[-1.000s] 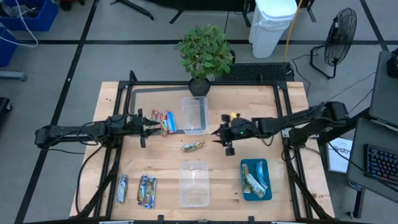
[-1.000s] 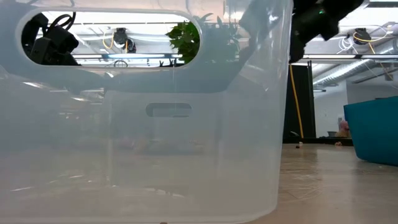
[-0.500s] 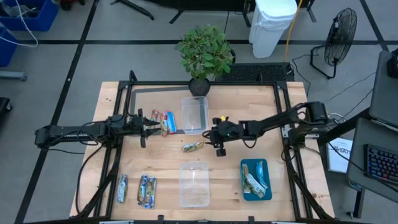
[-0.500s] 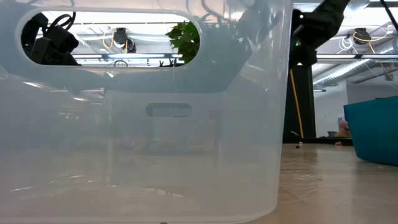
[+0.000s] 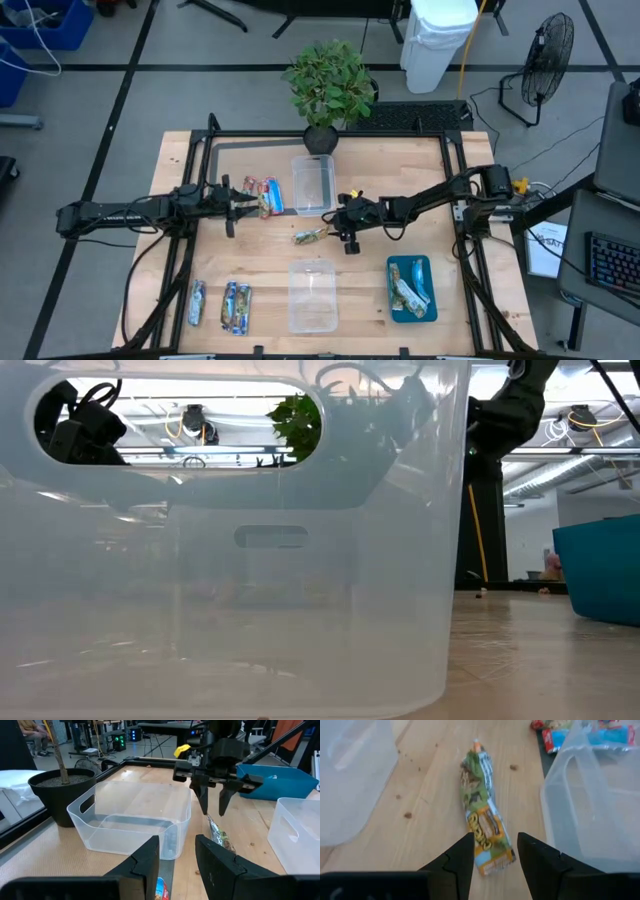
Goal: Pick and place Granola Bars by type
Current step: Put the yellow granola bar into the blue bin
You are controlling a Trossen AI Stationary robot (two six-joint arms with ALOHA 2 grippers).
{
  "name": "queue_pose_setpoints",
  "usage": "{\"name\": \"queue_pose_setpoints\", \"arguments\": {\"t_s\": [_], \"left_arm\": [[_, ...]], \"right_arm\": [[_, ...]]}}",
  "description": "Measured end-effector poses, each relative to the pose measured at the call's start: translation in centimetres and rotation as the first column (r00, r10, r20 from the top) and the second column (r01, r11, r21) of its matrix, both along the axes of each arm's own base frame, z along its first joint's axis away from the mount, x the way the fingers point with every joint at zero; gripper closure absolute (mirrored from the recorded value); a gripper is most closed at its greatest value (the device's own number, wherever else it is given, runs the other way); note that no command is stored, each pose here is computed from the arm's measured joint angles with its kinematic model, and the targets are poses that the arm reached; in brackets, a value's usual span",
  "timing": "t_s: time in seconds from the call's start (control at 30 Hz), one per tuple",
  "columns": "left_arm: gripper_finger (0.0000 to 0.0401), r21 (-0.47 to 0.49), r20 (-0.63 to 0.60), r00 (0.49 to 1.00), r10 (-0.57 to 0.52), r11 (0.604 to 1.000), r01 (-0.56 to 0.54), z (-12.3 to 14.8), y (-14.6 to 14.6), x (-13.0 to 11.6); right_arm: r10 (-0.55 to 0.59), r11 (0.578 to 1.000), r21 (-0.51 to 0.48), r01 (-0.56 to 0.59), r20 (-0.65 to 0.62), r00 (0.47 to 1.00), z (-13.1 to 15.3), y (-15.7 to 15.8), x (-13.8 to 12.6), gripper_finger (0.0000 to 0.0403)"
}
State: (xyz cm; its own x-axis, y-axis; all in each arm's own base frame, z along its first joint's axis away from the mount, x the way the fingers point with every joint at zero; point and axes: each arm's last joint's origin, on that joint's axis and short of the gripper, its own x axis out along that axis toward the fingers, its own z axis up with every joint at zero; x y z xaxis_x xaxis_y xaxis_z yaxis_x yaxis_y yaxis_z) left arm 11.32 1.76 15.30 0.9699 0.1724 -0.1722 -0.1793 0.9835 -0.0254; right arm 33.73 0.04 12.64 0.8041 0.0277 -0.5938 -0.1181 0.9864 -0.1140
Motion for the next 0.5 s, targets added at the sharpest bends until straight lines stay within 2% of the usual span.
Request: {"name": "queue_pose_setpoints", "arguments": {"t_s": [0.5], "left_arm": [[0.0270,0.000,0.000,1.000,0.000,1.000,0.000,0.00,0.00,0.00]], "right_arm": [[-0.031,0.999,0.019,0.032,-0.018,0.999,-0.12,-0.61,-0.11,0.0263]]}}
